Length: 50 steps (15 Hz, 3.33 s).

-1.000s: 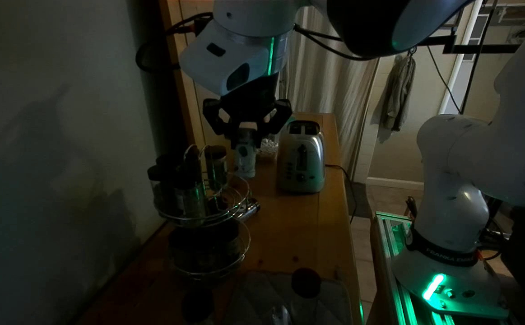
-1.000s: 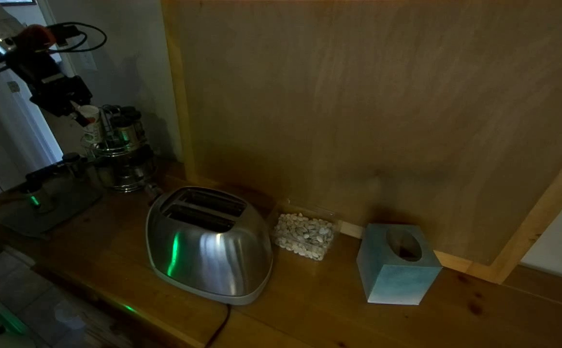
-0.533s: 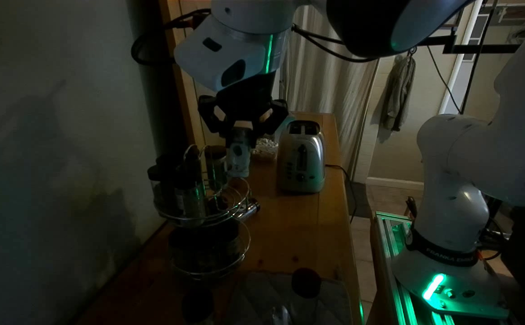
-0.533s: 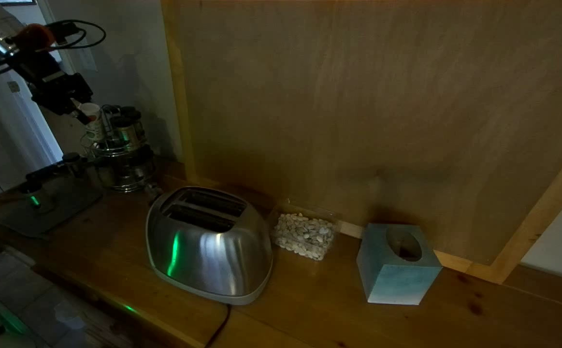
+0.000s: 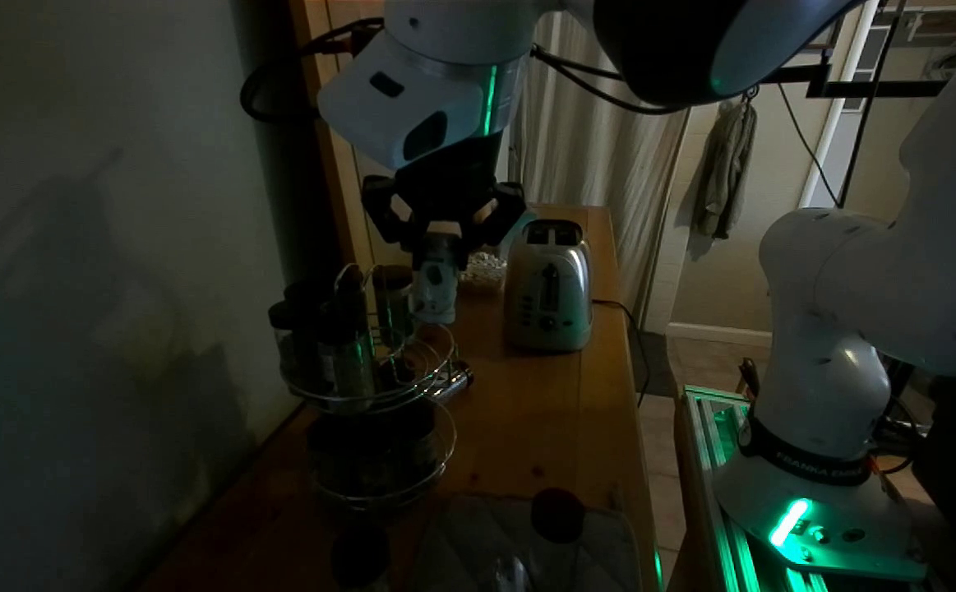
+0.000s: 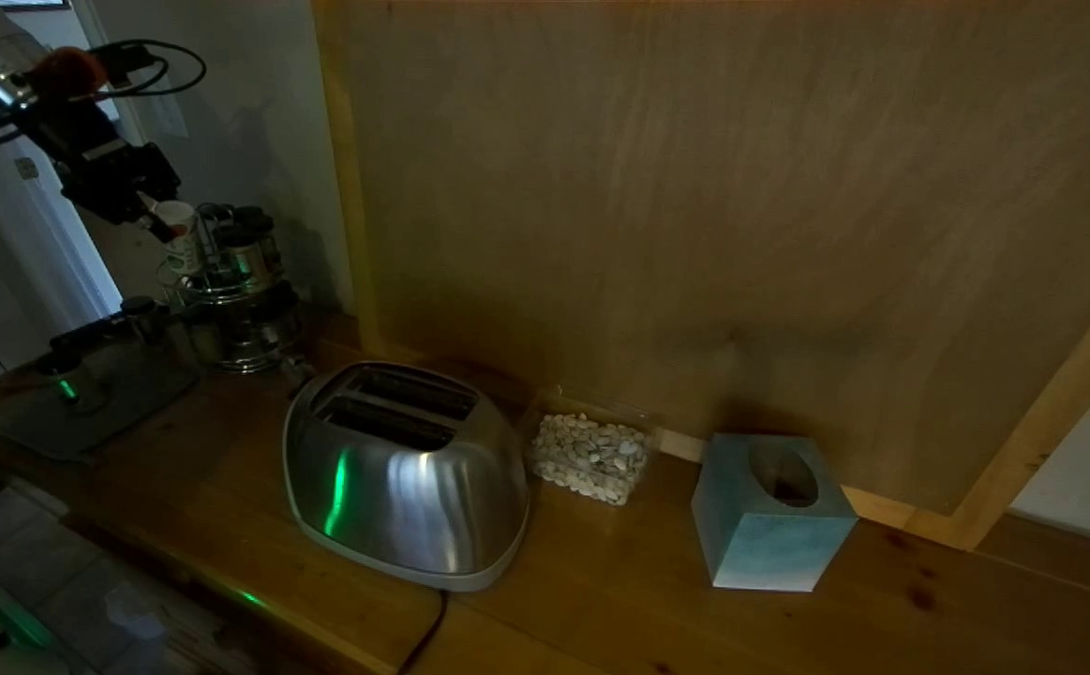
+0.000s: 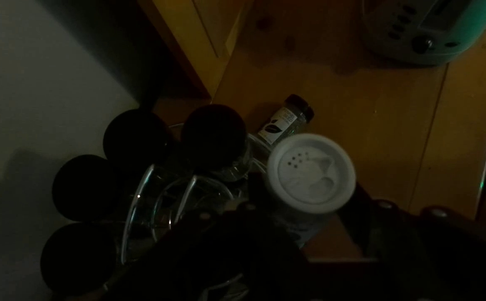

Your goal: Move the white spice bottle from the bottom of the spice rack and place it at the top rack of the spice rack

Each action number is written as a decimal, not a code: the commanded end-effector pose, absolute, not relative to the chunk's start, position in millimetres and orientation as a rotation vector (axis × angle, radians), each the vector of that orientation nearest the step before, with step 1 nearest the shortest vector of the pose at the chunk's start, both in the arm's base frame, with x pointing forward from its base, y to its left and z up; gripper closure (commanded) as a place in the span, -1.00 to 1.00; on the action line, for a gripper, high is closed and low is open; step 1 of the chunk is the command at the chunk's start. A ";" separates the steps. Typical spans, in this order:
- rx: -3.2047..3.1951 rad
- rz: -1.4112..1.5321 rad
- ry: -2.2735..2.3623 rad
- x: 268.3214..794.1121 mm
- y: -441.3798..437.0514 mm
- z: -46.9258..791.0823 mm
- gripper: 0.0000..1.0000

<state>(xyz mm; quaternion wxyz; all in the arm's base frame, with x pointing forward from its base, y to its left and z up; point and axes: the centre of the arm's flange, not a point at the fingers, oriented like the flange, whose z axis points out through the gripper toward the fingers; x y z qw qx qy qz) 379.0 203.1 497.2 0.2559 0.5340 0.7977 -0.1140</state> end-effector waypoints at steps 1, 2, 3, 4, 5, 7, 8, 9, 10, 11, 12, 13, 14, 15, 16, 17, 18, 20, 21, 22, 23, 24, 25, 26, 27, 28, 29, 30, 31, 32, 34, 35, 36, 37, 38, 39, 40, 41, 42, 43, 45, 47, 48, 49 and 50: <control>1.498 -0.335 2.174 378.0 205.2 495.9 0.59; 1.505 -0.342 2.173 377.7 205.0 495.4 0.59; 1.509 -0.346 2.170 377.4 204.6 494.9 0.59; 1.519 -0.347 2.164 377.0 204.6 494.4 0.59; 1.530 -0.344 2.154 377.1 204.6 494.1 0.59; 1.567 -0.327 2.134 377.0 205.3 493.7 0.59; 1.588 -0.319 2.127 376.3 205.9 493.3 0.59; 1.606 -0.313 2.124 376.0 206.5 493.0 0.59; 1.617 -0.302 2.119 375.6 207.0 492.4 0.59; 1.626 -0.301 2.118 375.3 207.2 492.1 0.59; 1.636 -0.298 2.115 375.4 207.2 491.9 0.59; 1.647 -0.291 2.110 375.4 207.3 492.1 0.59; 1.659 -0.287 2.103 375.2 207.5 491.9 0.59; 1.666 -0.282 2.088 375.3 207.5 491.8 0.59; 1.672 -0.281 2.074 375.4 207.4 491.7 0.59; 1.683 -0.279 2.063 375.3 207.6 491.6 0.59; 1.692 -0.276 2.056 375.0 207.8 491.6 0.59; 1.700 -0.273 2.039 375.0 207.7 491.6 0.59; 1.707 -0.272 2.033 374.9 207.8 491.5 0.59; 1.715 -0.272 2.028 375.0 207.8 491.6 0.59; 1.722 -0.274 2.019 374.5 208.0 491.4 0.59; 1.725 -0.275 2.011 374.6 207.9 491.4 0.59; 1.737 -0.282 2.004 374.1 208.0 491.5 0.59; 1.744 -0.287 1.993 373.9 208.0 491.6 0.59; 1.757 -0.292 1.989 373.2 208.2 491.5 0.59; 1.768 -0.301 1.979 372.4 208.4 491.2 0.59; 1.782 -0.310 1.968 371.6 208.3 490.7 0.59; 1.800 -0.321 1.959 370.3 208.5 490.2 0.59; 1.812 -0.328 1.945 369.8 208.1 489.9 0.59; 1.826 -0.329 1.934 369.4 208.0 489.9 0.59; 1.853 -0.297 1.911 370.0 208.9 489.2 0.59; 1.853 -0.328 1.886 366.7 196.3 433.8 0.59; 1.882 -0.292 1.882 372.7 201.8 429.8 0.59; 1.899 -0.299 1.862 373.1 202.3 420.8 0.59; 1.918 -0.289 1.842 373.9 202.3 420.6 0.59; 1.866 -0.296 1.845 368.2 198.4 466.4 0.59; 1.869 -0.286 1.836 368.2 198.2 469.9 0.09; 1.869 -0.284 1.837 368.0 198.5 470.5 0.09; 1.868 -0.286 1.837 367.9 198.4 469.7 0.09; 1.868 -0.286 1.837 367.8 198.4 469.8 0.09; 1.869 -0.286 1.837 367.9 198.3 469.8 0.09; 1.869 -0.286 1.837 367.9 198.3 469.8 0.59; 1.855 -0.265 1.833 368.3 194.8 475.1 0.59; 1.830 -0.244 1.830 369.2 191.1 482.4 0.59; 1.815 -0.232 1.830 369.5 188.9 487.9 0.59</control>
